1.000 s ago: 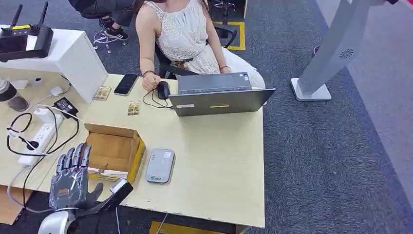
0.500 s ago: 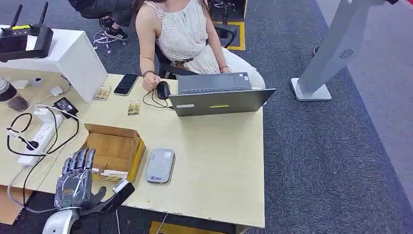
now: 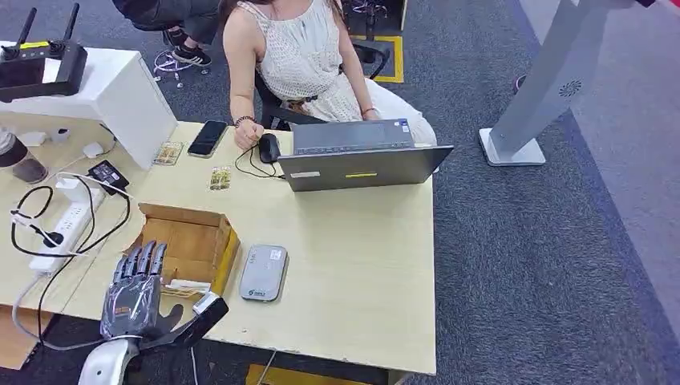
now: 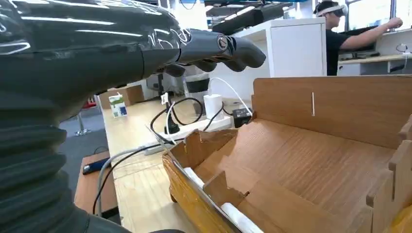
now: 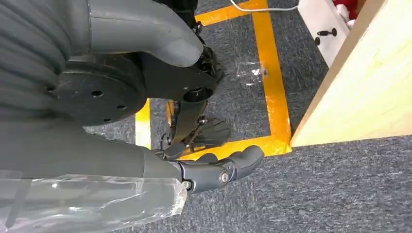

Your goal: Pass the card to the sensor for recognition and then transmit it.

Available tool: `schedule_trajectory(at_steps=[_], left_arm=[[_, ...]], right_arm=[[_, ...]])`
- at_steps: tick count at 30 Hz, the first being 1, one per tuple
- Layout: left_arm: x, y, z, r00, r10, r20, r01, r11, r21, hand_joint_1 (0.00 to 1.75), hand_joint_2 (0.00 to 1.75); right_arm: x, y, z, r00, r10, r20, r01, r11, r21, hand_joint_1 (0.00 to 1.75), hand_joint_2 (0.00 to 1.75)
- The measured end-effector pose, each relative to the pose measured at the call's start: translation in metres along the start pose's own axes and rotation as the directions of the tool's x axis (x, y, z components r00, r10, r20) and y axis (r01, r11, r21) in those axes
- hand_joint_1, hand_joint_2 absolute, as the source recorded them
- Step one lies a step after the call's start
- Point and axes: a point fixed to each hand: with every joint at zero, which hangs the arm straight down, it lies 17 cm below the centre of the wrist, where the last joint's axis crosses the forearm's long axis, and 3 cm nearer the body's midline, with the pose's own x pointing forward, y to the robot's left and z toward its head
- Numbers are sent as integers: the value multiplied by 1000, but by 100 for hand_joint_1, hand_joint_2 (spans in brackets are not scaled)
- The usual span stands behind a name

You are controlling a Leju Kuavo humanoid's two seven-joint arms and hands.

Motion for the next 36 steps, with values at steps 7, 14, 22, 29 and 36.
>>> schedule_trajectory(at_steps=[7,14,22,29,36], left_arm=[[4,-4,1,1000,13,7,-13,1000,-17,0,175],[4,-4,1,1000,14,6,-14,1000,-17,0,175],[4,-14,3,1000,27,0,-27,998,-53,0,175],[3,-21,4,999,33,-3,-34,996,-77,0,175],[3,-29,6,999,32,6,-31,994,-100,0,175]], right_arm=[[0,0,0,1000,3,1,-3,1000,0,0,175],[0,0,0,1000,3,0,-3,1000,0,0,175],[-1,1,0,1000,11,-3,-11,1000,5,0,175],[-1,1,0,1000,17,-3,-17,1000,7,0,175],[-1,1,0,1000,21,-4,-21,1000,9,0,175]])
